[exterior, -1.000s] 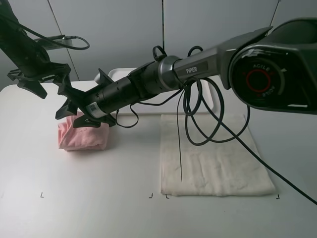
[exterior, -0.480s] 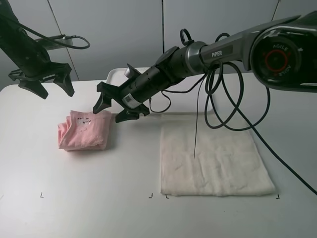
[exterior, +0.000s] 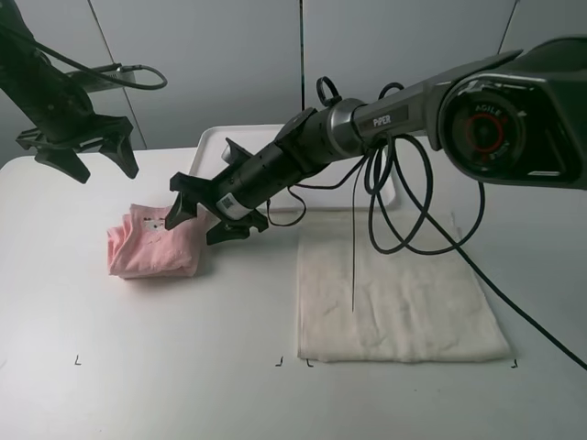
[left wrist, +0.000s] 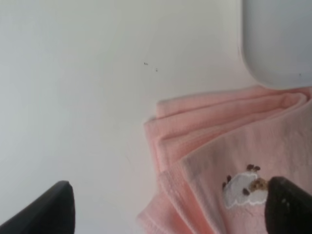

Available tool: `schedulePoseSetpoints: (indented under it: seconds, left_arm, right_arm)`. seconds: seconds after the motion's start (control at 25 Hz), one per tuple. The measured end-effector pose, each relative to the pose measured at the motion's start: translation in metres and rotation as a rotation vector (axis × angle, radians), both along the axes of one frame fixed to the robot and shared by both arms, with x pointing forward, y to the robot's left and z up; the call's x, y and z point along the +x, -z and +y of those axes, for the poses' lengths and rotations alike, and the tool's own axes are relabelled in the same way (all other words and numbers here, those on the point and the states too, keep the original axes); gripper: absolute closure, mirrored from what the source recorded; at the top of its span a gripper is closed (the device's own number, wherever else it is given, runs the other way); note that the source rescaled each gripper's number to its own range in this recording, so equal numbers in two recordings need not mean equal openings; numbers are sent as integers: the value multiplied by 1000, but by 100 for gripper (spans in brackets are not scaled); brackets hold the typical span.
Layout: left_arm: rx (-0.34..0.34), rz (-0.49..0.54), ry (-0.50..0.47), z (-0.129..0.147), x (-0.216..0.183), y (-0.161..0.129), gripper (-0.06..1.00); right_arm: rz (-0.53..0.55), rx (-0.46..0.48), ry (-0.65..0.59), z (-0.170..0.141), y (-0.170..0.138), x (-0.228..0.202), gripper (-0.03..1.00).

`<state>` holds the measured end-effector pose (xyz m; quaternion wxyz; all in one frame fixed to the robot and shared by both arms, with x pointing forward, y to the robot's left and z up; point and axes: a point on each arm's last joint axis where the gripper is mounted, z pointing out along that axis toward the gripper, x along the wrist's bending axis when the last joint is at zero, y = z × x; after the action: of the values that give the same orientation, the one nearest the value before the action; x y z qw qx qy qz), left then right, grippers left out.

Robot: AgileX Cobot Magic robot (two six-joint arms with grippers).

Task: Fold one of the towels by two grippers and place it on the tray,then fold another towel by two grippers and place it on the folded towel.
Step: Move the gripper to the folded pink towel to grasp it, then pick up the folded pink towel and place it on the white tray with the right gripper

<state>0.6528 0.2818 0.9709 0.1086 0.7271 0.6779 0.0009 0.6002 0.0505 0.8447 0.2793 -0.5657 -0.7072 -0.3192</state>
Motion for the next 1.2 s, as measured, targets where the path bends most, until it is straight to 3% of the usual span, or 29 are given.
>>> schedulePoseSetpoints:
  seconds: [0.32, 0.44, 0.52, 0.72, 1.0, 1.2]
  left_arm:
    - [-1, -1, 5, 0, 0, 0, -5]
    - [-4, -2, 10, 0, 0, 0, -5]
    - [-6, -3, 15, -1, 0, 0, -5]
    - [-9, -1, 16, -1, 0, 0, -5]
    - [-13, -2, 16, -1, 0, 0, -5]
    - [-14, 9, 18, -1, -1, 0, -5]
  right_arm:
    - [16, 22, 37, 7, 10, -3, 22]
    - [12, 22, 31, 13, 12, -8, 28]
    - [-1, 14, 26, 16, 15, -10, 41]
    - [-31, 9, 10, 16, 17, -10, 87]
    - [-35, 82, -19, 22, 8, -10, 89]
    - [-100, 129, -19, 26, -20, -1, 89]
